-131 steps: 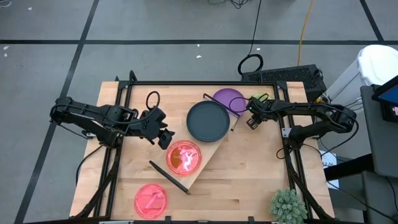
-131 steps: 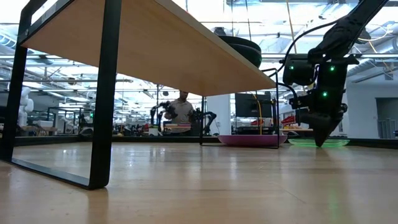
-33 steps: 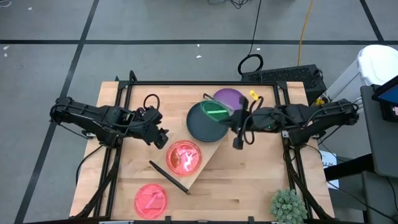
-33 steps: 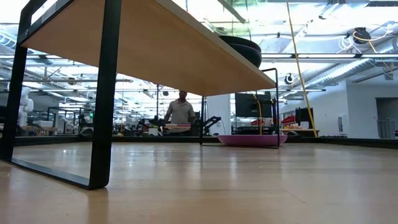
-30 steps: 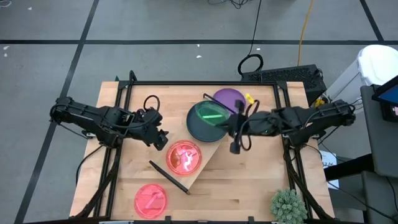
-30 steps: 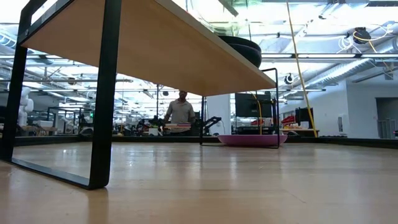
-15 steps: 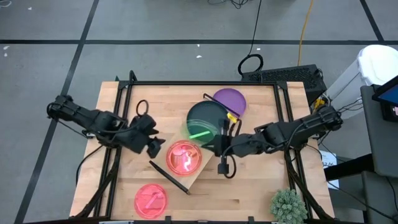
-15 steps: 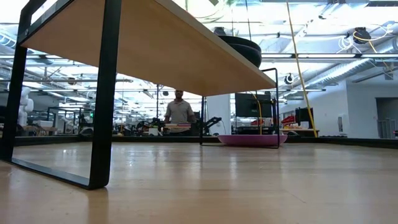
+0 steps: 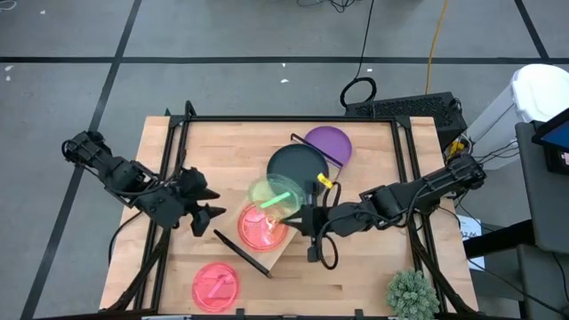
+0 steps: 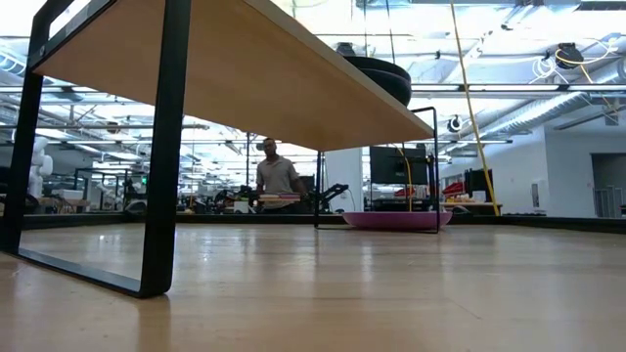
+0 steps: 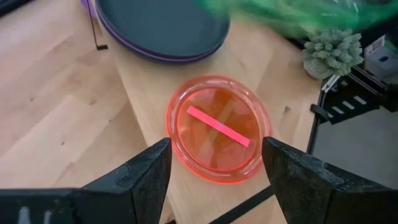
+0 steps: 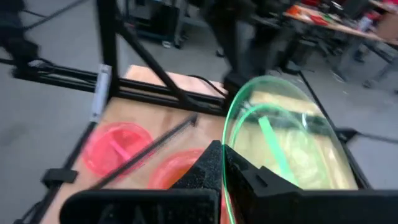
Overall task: Place and stack plates onto a shelf
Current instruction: Stack the green plate on top of the pink plate on the shelf
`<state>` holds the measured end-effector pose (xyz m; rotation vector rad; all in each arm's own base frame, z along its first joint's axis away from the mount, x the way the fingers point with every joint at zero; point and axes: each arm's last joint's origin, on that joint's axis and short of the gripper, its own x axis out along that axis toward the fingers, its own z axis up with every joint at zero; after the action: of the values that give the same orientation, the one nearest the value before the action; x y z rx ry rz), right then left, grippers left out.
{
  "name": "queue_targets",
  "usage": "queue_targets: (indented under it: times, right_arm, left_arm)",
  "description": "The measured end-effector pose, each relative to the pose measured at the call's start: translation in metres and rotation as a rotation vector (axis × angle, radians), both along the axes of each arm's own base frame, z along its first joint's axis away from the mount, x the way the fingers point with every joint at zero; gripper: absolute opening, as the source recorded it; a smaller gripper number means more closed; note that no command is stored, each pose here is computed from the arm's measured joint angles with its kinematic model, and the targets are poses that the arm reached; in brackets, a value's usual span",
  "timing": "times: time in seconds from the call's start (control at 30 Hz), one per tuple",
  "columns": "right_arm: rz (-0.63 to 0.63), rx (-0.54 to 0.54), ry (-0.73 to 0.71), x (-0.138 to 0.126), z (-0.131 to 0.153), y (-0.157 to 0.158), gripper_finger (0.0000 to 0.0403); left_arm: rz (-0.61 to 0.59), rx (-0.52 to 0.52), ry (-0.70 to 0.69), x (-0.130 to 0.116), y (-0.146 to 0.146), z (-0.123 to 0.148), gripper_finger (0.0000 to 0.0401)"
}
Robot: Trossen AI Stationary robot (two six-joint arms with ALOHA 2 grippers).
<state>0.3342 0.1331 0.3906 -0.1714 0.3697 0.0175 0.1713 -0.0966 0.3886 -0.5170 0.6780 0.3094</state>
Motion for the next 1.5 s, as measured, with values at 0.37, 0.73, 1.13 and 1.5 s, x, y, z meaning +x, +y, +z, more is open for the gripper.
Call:
queue_targets:
  times: [0.37,0.73,1.13,1.5]
  right_arm:
    - [0.091,0.035,-0.020,0.018,-0.015,0.017,0.0000]
    - [0.146,0.027,-0.011,0.020,-0.020,0.025,0.0000]
    - [0.214,-0.035,0.046,0.020,-0.042,0.026,0.0000]
    - [0.238,-0.141,0.014,0.024,-0.067,0.022,0.0000]
  left_arm:
    - [-0.004,0.037,-0.007,0.000,0.000,0.000,0.0255]
    - [0.001,0.019,-0.017,0.000,-0.001,0.001,0.0255]
    - [-0.001,0.015,-0.020,0.000,-0.001,0.001,0.0255]
    - [-0.008,0.000,-0.056,0.003,-0.003,0.004,0.0255]
